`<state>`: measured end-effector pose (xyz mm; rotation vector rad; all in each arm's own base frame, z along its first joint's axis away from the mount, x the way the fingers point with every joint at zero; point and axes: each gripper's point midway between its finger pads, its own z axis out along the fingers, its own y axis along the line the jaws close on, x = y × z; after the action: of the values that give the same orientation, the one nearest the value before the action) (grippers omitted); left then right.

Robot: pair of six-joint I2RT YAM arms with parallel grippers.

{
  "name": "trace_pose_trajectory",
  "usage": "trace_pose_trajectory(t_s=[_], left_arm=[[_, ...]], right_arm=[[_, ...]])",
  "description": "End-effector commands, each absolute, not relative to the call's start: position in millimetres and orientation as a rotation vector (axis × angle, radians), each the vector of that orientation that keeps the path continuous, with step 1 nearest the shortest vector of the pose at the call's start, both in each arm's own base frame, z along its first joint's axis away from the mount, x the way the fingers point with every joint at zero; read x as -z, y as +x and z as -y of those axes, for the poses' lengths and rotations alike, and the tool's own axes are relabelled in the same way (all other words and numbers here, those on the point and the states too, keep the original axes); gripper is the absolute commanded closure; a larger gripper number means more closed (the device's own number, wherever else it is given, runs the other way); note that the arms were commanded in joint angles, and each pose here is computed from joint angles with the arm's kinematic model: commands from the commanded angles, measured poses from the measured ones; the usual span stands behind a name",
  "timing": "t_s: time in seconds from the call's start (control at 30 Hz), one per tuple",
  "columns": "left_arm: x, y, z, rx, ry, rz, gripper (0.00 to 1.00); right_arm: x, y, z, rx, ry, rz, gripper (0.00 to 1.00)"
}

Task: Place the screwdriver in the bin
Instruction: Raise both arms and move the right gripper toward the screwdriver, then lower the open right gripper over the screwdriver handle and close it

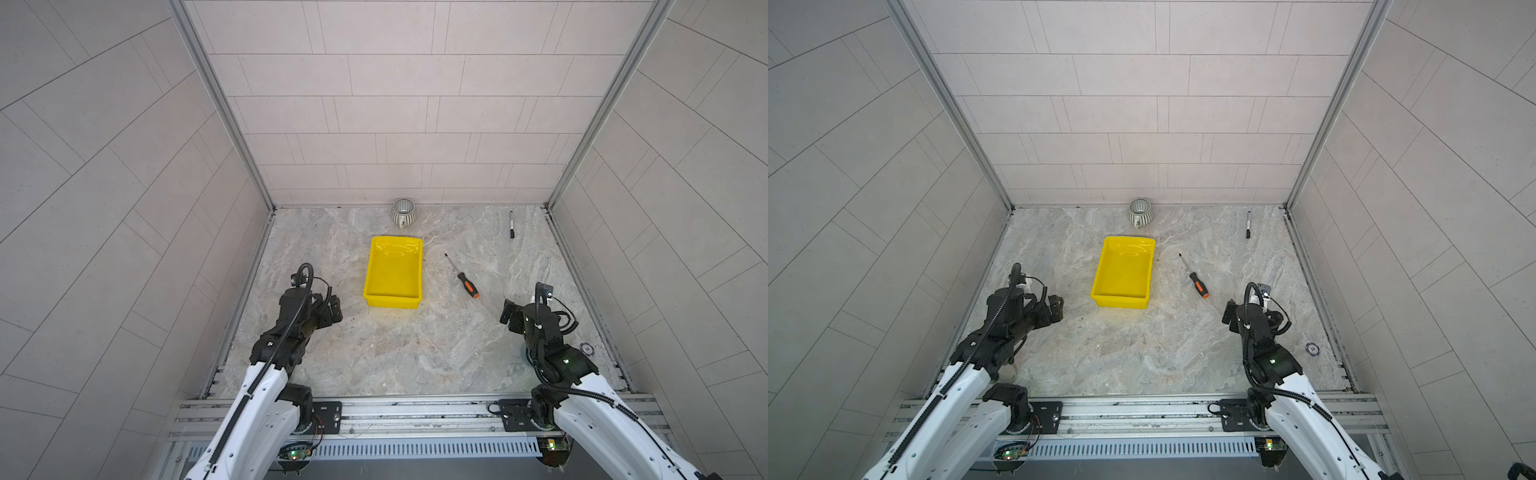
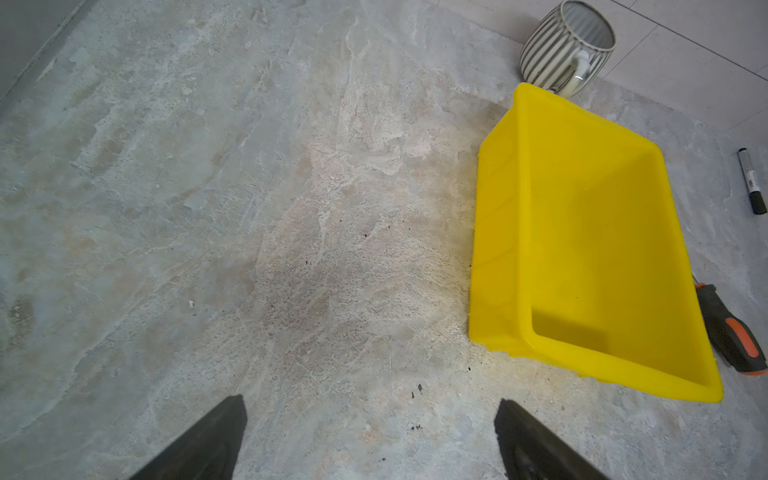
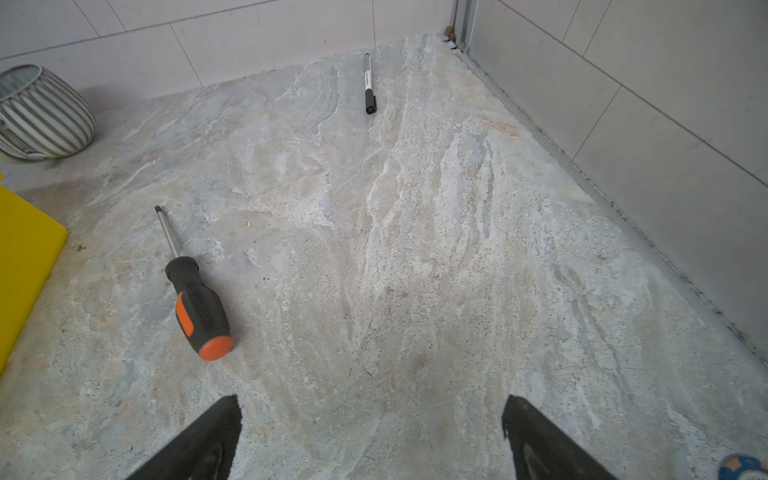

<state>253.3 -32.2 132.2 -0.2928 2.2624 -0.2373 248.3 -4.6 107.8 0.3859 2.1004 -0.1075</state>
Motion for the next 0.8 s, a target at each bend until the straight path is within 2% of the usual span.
trace_pose_trajectory(t_s=[0.0, 0.1, 0.2, 0.3, 0.47, 0.63, 0.77], left_arm=[[-143, 252, 21, 0.194, -0.378, -2.222, 0.0], [-117, 242, -11, 0.09, -0.667, -2.165, 0.0], [-122, 248, 0, 0.16, -0.581, -2.151, 0.0], [-117, 254, 17, 0.262, -0.52, -2.155, 0.08], [-112, 257, 35, 0.222, -0.42, -2.22, 0.11], [-113, 257, 53, 0.126, -0.281, -2.269, 0.12], [-107, 260, 63, 0.142, -0.241, -2.299, 0.13]], right_arm=[[-111, 255, 2, 0.093, 0.433, -2.117, 0.01], [-118, 271, -5, 0.077, 0.426, -2.136, 0.01], [-129, 290, -23, 0.035, 0.346, -2.192, 0.01], [-125, 309, -50, -0.043, 0.206, -2.293, 0.01], [-115, 311, -68, -0.075, 0.138, -2.499, 0.03], [-94, 316, -94, -0.206, 0.052, -2.597, 0.06], [-78, 318, -99, -0.185, 0.01, -2.705, 0.1]])
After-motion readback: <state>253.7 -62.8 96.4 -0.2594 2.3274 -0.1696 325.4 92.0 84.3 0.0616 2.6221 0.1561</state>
